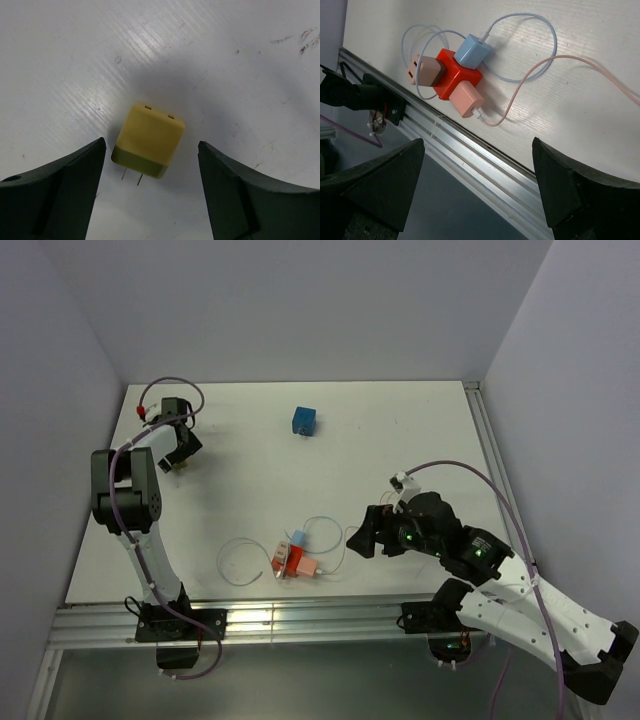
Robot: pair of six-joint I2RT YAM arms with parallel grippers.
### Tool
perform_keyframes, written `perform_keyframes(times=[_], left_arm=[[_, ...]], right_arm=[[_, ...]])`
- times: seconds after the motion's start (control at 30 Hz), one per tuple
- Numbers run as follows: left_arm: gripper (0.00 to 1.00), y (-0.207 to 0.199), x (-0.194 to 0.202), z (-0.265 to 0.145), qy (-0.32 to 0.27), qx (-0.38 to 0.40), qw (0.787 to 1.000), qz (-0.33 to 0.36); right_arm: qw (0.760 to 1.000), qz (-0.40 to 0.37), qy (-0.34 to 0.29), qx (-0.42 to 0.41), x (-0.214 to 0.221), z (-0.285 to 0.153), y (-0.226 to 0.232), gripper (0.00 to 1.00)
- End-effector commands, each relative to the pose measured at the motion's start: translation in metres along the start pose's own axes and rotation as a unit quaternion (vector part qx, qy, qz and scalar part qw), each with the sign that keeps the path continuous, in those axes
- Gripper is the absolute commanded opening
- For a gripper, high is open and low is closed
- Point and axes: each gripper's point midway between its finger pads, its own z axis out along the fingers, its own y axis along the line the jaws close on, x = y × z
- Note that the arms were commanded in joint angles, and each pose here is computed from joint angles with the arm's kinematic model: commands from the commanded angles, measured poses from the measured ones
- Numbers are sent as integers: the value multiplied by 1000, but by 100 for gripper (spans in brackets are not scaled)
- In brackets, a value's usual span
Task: Insert the plug
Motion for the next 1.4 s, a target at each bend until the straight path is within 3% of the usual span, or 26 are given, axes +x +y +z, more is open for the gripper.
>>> perform_keyframes(times=[0.0,0.17,0.27,0.3,0.4,0.5,0.67,0.77,0.87,0.97,1.07,1.13,1.23,1.3,1.37], left_arm=[[78,-7,-7,3,-4,4,1000,12],[70,-8,0,8,7,11,1000,18],[50,-16,3,10,24,27,999,29],[38,-17,3,10,25,31,999,29],[15,-22,3,4,30,50,998,26],[0,-28,1,-10,35,74,996,24],[0,-37,3,-48,31,128,991,16],[0,-58,6,-97,16,198,980,32],[0,-83,26,-159,11,290,955,65],[0,-110,66,-236,12,413,904,115],[0,-103,91,-290,5,494,859,137],[0,-95,110,-327,-4,559,815,152],[0,-81,123,-366,-29,622,767,155],[0,-73,133,-388,-42,650,740,167],[0,-69,138,-399,-56,661,727,176]], right_arm=[[1000,6,-12,0,-4,-4,-1,95],[1000,10,-15,-2,-3,-6,-1,94],[1000,12,-12,1,-3,-6,-1,94],[1000,12,-10,2,-2,-6,-1,94],[1000,13,-13,3,-3,-5,-2,94],[1000,14,-12,10,-3,-3,-4,94],[1000,14,-4,6,-1,5,-3,94],[1000,16,4,2,-1,12,0,94],[1000,13,15,-7,-2,16,6,94],[1000,3,21,-8,-7,18,11,94],[1000,3,22,-19,-16,16,23,94],[999,6,15,-34,-26,12,35,94],[998,21,10,-64,-39,8,51,93],[996,31,18,-87,-43,7,61,92],[995,41,21,-94,-55,8,65,90]])
